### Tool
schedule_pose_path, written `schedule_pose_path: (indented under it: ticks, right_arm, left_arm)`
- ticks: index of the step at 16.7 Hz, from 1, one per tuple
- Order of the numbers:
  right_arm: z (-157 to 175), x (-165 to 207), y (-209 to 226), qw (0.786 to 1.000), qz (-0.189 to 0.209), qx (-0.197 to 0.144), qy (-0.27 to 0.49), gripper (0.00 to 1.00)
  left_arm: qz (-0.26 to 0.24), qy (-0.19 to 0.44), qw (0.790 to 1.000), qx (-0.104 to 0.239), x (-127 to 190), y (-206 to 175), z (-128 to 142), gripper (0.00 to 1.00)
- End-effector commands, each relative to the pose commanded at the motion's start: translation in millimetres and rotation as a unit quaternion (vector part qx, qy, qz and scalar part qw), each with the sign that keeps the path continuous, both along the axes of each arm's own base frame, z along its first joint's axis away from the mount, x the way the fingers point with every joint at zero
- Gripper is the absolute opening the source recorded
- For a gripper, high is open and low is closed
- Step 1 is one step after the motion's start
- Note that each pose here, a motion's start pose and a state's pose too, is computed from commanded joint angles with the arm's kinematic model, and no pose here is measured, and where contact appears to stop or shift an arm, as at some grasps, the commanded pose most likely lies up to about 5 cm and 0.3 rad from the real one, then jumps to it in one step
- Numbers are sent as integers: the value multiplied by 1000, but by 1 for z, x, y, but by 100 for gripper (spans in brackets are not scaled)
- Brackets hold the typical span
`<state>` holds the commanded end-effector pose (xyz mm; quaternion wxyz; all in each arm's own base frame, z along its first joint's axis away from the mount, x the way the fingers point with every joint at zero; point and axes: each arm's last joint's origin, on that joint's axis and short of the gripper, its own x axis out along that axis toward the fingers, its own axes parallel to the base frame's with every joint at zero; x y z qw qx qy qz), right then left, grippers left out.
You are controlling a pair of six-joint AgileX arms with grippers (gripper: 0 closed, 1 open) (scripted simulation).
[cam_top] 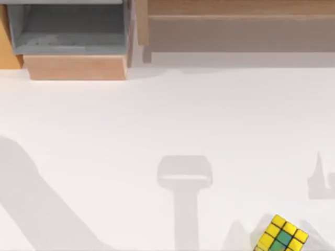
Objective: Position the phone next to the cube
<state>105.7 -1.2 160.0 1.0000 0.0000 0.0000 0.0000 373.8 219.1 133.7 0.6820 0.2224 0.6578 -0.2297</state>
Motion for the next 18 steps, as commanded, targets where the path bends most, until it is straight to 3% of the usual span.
schedule_pose_path:
  ticks: [3, 9, 13, 18]
  right_arm:
    - [0, 0, 0, 1000, 0, 0, 0, 100]
    - [0, 0, 0, 1000, 0, 0, 0, 100]
    - [0, 0, 0, 1000, 0, 0, 0, 100]
    - [0, 0, 0, 1000, 0, 0, 0, 100]
  left_arm:
    - [-1, 2, 1000, -1, 0, 0, -2, 0]
    - [18, -38, 999, 14, 18, -36, 36, 0]
    - [42, -47, 998, 3, 34, -100, 51, 0]
    - [84, -36, 996, -20, 37, -207, 58, 0]
